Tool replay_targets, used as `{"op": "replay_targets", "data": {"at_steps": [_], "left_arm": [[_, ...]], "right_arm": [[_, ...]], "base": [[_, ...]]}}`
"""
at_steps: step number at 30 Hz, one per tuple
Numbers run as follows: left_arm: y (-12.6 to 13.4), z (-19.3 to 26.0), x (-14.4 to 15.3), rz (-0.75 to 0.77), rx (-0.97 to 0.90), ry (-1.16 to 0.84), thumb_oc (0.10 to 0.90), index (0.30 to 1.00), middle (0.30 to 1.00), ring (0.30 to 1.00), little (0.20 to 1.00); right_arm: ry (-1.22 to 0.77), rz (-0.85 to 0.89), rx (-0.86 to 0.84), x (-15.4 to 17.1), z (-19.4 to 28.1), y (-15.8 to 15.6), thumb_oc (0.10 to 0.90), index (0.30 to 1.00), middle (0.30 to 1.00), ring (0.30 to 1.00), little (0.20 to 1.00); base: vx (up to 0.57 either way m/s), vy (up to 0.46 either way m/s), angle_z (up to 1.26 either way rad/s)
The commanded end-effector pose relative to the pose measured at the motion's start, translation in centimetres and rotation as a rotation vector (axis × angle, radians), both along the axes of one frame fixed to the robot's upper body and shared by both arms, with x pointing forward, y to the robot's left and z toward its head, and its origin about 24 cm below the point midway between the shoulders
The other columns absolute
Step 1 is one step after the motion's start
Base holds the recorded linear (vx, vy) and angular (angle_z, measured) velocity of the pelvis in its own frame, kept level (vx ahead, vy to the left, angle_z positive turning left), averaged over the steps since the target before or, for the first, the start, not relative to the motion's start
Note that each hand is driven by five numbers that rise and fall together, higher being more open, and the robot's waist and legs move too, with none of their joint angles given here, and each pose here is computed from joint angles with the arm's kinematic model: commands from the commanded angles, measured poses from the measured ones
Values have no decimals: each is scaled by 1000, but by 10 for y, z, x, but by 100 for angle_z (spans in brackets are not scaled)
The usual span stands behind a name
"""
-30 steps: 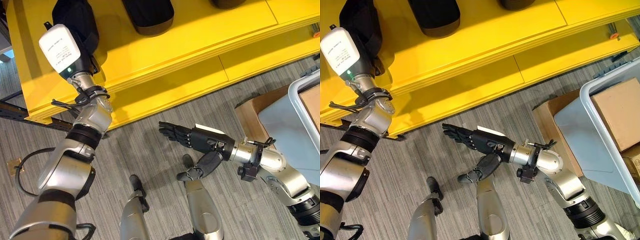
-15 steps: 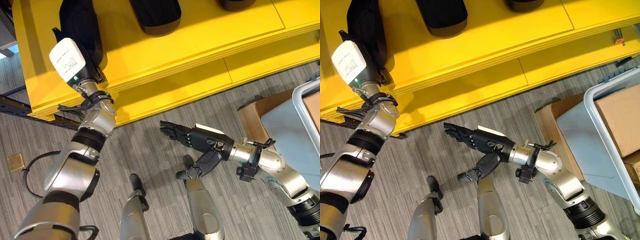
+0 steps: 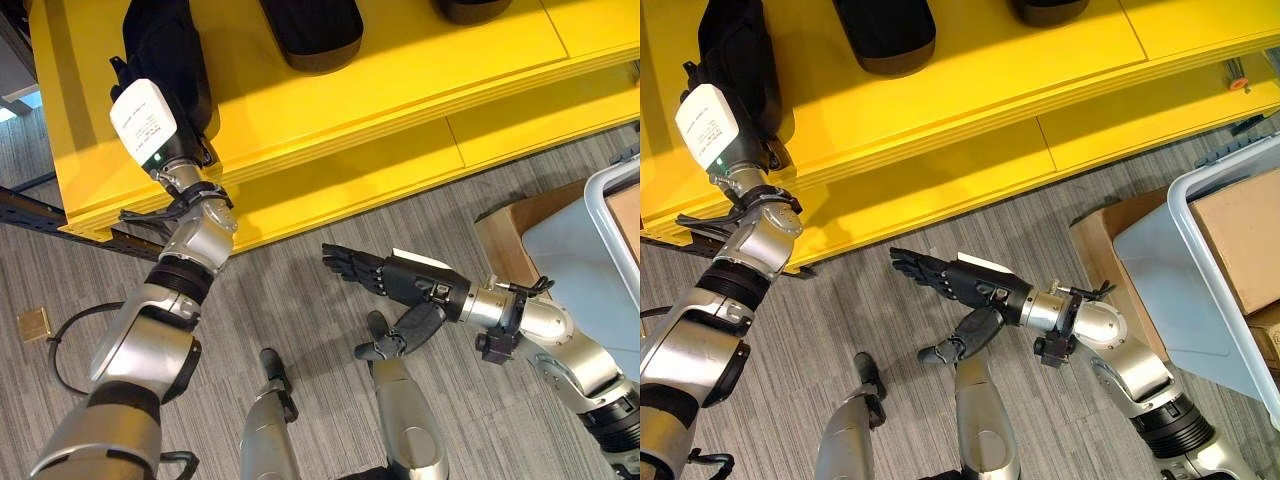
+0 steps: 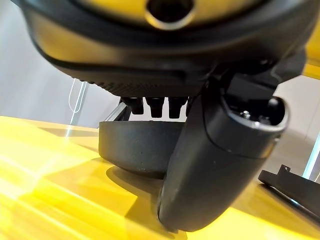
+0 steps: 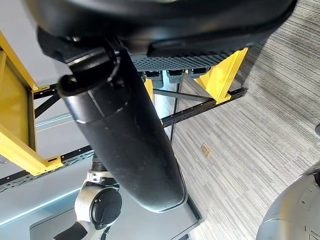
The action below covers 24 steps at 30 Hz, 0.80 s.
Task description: Move parts from the plastic box to the shelf.
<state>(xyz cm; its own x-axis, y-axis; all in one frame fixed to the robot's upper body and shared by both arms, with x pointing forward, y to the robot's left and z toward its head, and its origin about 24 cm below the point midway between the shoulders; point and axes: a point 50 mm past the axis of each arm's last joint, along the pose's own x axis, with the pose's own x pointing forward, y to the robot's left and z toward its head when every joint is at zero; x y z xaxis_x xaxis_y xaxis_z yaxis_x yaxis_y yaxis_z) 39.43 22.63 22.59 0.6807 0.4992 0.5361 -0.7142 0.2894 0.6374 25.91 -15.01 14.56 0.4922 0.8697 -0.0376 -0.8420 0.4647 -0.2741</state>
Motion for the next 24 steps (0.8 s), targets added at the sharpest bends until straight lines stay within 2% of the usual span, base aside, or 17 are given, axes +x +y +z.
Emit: {"op": "replay_targets", "data": {"at_steps": [1, 24], "left_arm": [[14, 28, -5, 6, 57, -112, 900, 1000, 1000, 1000, 1000], [15, 48, -7, 66, 101, -187, 900, 1000, 1000, 1000, 1000]], "right_arm": [[-161, 145, 159, -10, 36, 17, 900, 1000, 1000, 1000, 1000], [-155, 166, 152, -12, 36, 20, 900, 1000, 1000, 1000, 1000]], "base": [[0, 0, 0], [0, 0, 0]]}}
